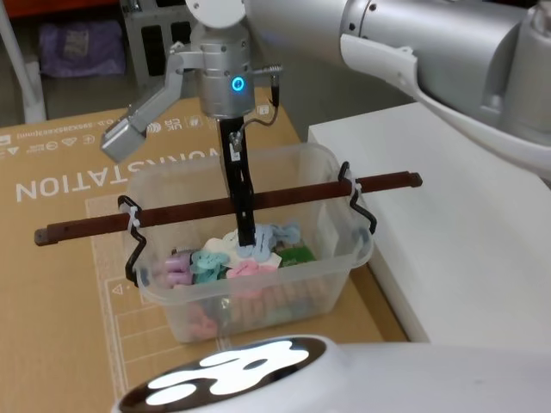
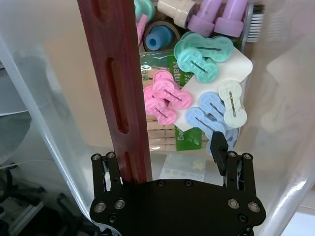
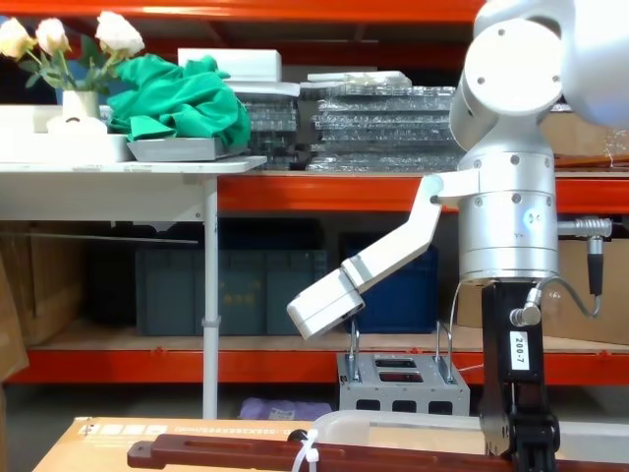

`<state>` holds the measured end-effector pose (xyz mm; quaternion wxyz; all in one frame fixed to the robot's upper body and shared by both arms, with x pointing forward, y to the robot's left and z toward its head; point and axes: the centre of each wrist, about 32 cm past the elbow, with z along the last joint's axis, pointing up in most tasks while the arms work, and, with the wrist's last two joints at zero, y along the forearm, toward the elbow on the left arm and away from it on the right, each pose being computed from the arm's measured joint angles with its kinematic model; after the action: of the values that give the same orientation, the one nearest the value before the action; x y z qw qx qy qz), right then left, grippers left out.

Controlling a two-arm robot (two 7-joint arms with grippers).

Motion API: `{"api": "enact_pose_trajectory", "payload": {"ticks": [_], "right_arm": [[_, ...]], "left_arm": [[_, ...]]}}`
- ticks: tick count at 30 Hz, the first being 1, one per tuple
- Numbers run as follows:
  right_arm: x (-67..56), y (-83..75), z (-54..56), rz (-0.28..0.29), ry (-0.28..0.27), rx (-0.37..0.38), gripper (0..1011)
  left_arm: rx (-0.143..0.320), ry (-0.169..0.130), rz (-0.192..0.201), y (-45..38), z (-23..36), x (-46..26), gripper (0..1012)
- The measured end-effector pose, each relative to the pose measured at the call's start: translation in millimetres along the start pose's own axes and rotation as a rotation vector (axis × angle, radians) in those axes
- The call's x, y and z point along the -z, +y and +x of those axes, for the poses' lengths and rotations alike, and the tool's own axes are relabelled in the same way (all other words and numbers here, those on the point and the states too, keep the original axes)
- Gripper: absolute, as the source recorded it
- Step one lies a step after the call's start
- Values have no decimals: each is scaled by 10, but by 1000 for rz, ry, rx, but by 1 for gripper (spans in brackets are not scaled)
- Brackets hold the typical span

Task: Use one hand to grasp the basket and place it at the designated location.

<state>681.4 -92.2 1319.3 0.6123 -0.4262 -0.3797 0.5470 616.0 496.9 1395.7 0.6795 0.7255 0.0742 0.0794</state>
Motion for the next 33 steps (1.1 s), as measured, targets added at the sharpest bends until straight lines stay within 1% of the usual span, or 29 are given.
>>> {"api": "enact_pose_trajectory", "payload": {"ticks": [4,11,17,33], "right_arm": [[37,1,-5,-4,9,0,1001],[28,2,-1,-6,5,-4,1001],[25,2,-1,-7,5,-5,950],[21,-1,-3,-8,6,-6,866]], "left_arm": [[0,0,0,0,0,-2,0],[0,0,0,0,0,0,0],[0,0,0,0,0,0,0],[0,0,0,0,0,0,0]]}}
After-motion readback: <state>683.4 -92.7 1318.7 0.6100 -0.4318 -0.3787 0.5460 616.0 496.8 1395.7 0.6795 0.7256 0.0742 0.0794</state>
